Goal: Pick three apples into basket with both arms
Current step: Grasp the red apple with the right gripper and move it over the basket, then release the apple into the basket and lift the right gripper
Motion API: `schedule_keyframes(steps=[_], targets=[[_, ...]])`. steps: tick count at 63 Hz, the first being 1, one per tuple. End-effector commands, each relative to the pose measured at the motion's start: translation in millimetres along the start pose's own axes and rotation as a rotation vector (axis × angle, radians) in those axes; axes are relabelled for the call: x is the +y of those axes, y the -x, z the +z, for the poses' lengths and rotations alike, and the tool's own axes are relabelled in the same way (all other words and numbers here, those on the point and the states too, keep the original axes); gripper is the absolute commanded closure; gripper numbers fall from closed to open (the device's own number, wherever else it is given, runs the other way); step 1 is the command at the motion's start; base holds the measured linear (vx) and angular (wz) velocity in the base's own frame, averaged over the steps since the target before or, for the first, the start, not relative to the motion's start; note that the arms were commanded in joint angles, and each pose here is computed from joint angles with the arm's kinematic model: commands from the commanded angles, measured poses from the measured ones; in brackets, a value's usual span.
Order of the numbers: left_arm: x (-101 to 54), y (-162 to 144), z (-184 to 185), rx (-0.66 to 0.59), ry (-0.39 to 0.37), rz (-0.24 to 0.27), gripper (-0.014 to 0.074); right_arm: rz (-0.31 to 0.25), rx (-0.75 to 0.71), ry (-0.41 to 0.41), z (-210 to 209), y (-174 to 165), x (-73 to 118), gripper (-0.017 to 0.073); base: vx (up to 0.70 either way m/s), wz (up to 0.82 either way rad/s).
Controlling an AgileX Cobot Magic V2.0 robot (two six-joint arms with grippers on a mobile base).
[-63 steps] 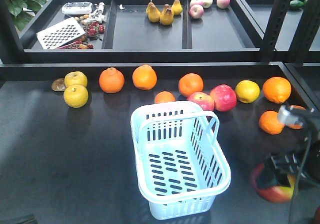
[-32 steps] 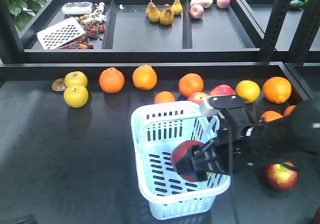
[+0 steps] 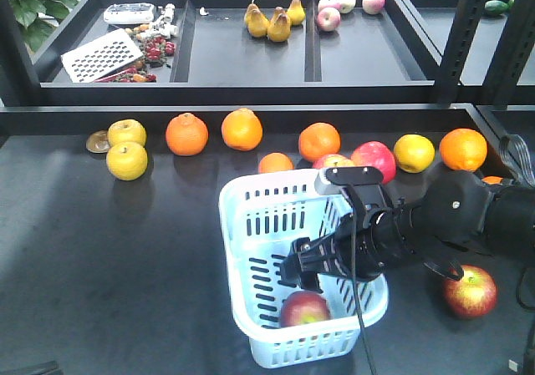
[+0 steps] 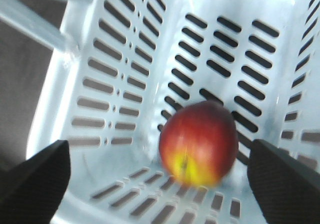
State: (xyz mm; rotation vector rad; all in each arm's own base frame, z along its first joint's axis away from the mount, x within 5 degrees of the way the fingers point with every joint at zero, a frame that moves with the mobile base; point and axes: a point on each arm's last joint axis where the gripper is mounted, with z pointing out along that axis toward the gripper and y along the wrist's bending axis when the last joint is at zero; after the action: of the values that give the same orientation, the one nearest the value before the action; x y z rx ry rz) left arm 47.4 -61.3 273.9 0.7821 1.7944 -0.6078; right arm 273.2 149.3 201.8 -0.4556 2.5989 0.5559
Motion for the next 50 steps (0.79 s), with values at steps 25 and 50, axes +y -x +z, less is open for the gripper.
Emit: schedule_keyframes(steps=[25,50], targets=[[2.0,12.2,-2.3,-0.068,0.024,-0.024,0.0601,-0.016,-0.082,0.004,-14.4,13.5,4.6,0.0116,0.00,0.00],[2.1,12.3,-2.3,-0.069,0.025,-0.024,0.0601,-0.128,-0.022,-0.040,-60.0,1.2,12.6,0.0568,0.00,0.00]])
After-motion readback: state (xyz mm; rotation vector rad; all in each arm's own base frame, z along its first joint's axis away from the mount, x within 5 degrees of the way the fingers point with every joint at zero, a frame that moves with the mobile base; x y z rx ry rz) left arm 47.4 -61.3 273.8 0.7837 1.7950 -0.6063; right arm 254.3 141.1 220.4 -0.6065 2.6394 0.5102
